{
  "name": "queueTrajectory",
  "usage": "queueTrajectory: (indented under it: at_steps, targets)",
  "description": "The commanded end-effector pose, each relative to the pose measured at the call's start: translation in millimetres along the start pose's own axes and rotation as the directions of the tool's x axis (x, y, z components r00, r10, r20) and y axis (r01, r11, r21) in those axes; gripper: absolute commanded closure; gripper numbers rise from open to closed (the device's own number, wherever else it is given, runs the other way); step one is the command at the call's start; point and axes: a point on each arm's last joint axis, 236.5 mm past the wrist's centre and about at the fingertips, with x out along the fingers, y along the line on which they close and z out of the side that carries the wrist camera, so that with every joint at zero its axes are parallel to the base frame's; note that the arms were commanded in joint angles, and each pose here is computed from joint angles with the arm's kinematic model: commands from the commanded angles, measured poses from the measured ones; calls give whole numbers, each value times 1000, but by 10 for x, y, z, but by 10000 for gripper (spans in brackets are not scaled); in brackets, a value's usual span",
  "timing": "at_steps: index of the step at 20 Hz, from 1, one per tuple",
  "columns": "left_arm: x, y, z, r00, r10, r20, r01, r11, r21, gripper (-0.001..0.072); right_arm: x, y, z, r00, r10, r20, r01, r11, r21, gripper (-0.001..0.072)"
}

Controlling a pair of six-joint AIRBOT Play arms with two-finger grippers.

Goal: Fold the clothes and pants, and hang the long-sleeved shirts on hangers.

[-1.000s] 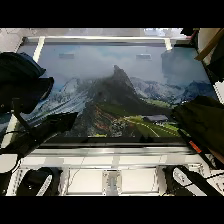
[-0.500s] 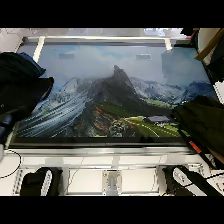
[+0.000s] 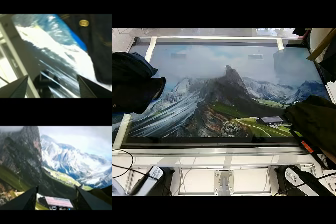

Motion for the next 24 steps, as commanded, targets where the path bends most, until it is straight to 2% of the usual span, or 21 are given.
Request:
queueTrajectory:
  at_steps: [1,2,4,6,7,9,13,17,24]
  targets:
    - [383,225,344,999,6,-53,-10,997,-83,-1,-6,7,51,1000,2,22,-2,1000,4,185]
    - [435,268,533,999,4,-34,-8,994,-108,-1,-6,22,52,1000,9,22,-9,1000,6,185]
    - [571,419,771,999,7,-33,-13,987,-163,-1,-8,97,54,999,41,23,-43,993,113,185]
    - [770,622,849,999,6,-53,-18,973,-232,4,-30,311,128,990,131,55,-141,950,280,185]
    - [874,710,862,998,-6,-58,-10,960,-278,6,-57,455,179,978,192,76,-206,930,303,185]
    - [1110,839,827,995,-64,-77,33,933,-358,51,-106,615,296,957,260,126,-287,902,324,185]
    - [1607,827,682,976,-184,-113,126,910,-395,50,-123,655,373,948,278,157,-319,828,460,186]
    - [1952,358,911,955,-292,-50,254,894,-370,49,-199,884,452,912,364,187,-409,781,472,185]
    - [2439,-184,865,949,-314,-41,286,905,-314,49,-133,1201,370,906,403,126,-418,810,412,186]
